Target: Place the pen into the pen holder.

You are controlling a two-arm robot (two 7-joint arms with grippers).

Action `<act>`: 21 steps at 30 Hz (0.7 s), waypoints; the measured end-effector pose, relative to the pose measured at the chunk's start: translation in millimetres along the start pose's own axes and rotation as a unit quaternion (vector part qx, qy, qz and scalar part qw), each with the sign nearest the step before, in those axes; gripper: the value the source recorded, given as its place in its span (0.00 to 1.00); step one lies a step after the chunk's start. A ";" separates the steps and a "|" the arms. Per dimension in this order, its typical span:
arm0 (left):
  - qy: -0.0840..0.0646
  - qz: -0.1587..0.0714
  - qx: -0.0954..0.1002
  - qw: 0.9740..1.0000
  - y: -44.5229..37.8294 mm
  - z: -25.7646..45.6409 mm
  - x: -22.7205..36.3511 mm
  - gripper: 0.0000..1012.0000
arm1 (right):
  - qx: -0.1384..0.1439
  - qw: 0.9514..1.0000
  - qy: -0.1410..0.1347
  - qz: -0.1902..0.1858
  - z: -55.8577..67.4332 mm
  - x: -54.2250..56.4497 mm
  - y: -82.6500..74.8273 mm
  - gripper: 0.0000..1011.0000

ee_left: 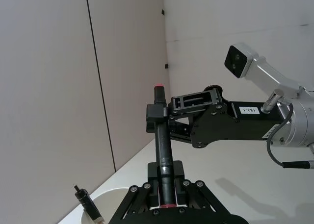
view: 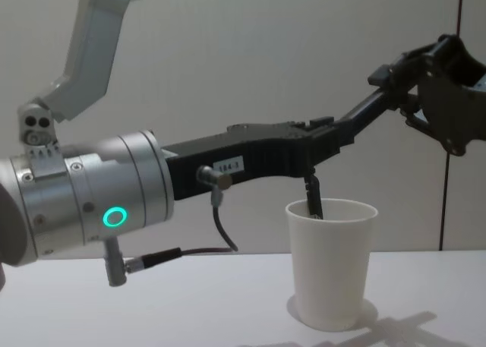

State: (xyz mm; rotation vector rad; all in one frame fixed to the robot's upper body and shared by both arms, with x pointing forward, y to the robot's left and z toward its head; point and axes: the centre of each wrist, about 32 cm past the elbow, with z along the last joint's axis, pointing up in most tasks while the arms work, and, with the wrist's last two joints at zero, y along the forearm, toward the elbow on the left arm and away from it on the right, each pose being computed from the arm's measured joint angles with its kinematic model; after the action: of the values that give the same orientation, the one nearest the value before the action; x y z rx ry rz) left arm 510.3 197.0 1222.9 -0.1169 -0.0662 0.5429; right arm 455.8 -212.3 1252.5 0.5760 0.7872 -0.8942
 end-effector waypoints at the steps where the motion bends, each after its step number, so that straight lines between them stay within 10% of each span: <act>1: 0.000 0.000 -0.001 1.000 0.0 0.1 0.0 0.19 | 0.000 1.000 0.000 -0.001 0.0 0.1 0.0 0.19; 21: 0.000 0.000 -0.001 1.000 0.0 0.1 -0.1 0.78 | 0.000 1.000 -0.001 -0.002 0.0 0.2 0.0 0.19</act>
State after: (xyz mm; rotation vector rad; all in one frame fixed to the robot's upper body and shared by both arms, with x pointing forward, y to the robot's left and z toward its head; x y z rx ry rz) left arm 510.3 196.9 1223.0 -0.1180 -0.0666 0.5427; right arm 455.8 -212.4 1252.3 0.5742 0.7875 -0.8978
